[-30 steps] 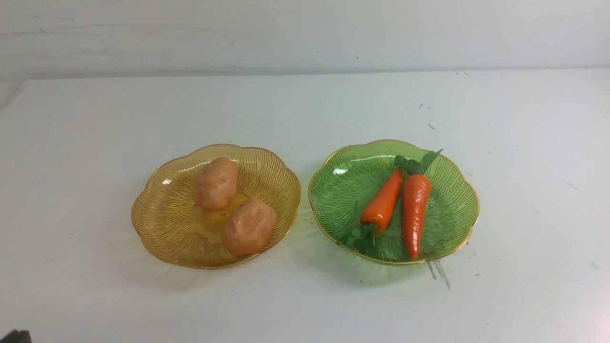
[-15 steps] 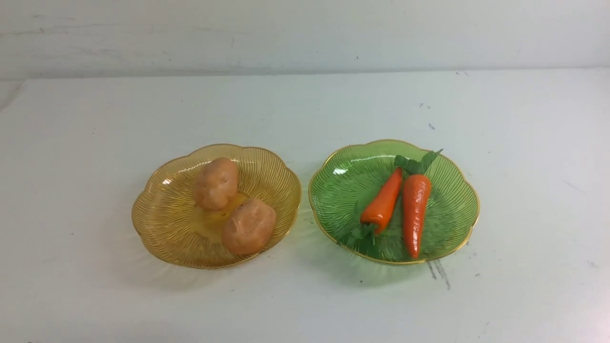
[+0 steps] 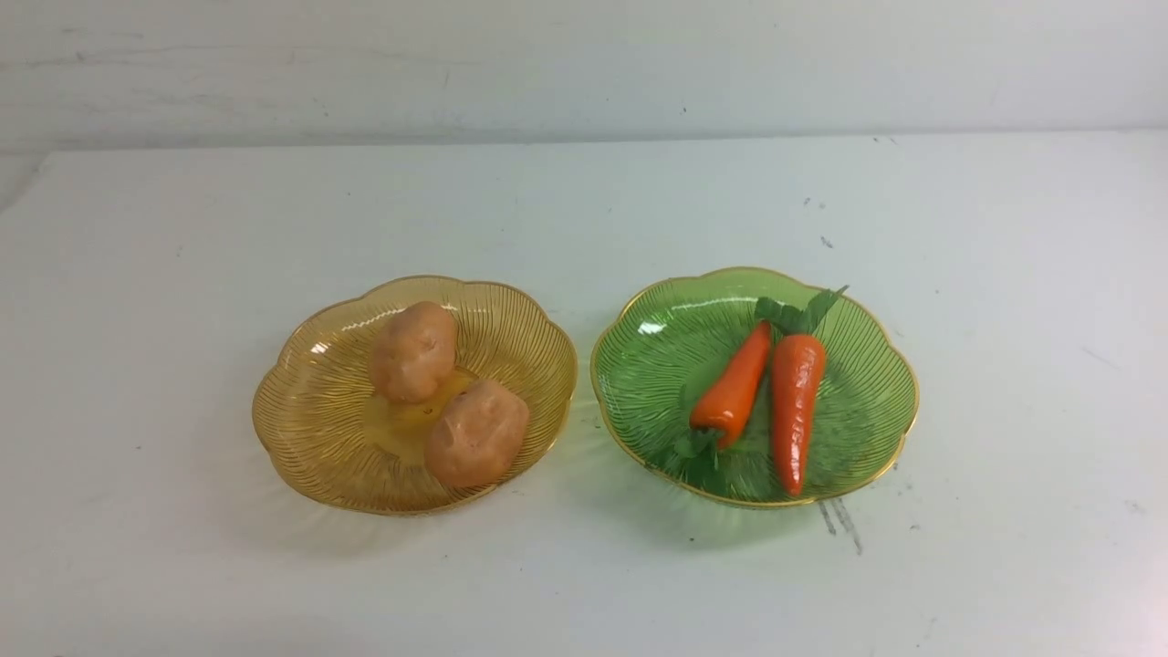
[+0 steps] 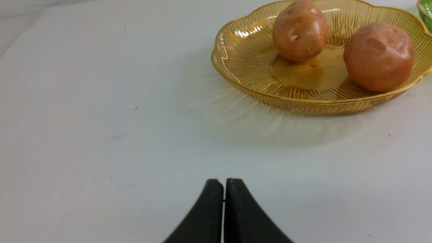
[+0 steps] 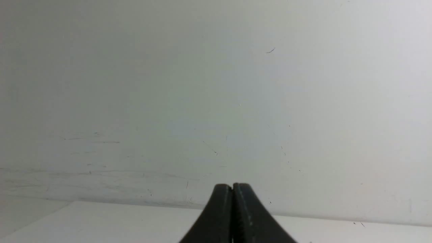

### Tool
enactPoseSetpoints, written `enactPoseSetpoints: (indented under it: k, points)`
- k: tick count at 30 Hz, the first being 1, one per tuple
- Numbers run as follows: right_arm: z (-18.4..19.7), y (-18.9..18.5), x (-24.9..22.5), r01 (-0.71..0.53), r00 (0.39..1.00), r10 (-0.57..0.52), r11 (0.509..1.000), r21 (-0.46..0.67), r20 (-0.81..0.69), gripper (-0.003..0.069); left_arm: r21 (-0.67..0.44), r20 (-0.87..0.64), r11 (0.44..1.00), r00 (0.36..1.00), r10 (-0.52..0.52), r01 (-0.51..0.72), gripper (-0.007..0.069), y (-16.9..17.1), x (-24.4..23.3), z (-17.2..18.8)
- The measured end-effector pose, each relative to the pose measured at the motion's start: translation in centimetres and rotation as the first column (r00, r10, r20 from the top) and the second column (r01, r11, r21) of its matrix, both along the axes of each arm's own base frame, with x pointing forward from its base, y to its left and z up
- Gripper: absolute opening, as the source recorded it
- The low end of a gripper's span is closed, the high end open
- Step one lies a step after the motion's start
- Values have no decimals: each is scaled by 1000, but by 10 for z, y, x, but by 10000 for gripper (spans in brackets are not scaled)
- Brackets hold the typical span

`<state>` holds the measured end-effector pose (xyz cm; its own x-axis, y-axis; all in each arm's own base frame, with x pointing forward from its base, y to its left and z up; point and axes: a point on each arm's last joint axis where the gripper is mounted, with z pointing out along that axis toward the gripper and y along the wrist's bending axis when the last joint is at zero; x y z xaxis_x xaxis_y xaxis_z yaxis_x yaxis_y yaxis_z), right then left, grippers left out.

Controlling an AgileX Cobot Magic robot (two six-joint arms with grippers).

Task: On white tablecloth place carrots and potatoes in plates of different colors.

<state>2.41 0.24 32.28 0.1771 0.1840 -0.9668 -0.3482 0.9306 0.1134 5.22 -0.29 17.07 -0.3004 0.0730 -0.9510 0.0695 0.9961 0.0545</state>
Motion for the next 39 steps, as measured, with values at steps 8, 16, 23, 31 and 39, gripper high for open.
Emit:
enactPoseSetpoints:
  k: [8, 16, 23, 31, 39]
  points:
    - [-1, 2, 0, -23, 1000, 23, 1000, -10, 0, -15, 0, -1, 1000, 1000, 0, 0, -3, 0, 0, 0]
    - [-9, 10, 1, -82, 996, 84, 993, -84, 18, -15, 0, -1, 1000, 1000, 0, 0, -3, 0, 0, 0]
    - [-52, 12, 16, 32, 998, -40, 986, -166, -48, -15, 0, 0, 1000, 1000, 0, 0, -3, 0, 0, 0]
    - [-132, -2, 32, 290, 897, -345, 932, -218, -277, -15, 0, -1, 1000, 1000, 0, 0, -3, 0, 0, 0]
    - [-145, -4, 30, 309, 842, -392, 913, -266, -371, -15, 0, 1, 1000, 1000, 0, 0, -3, 0, 0, 0]
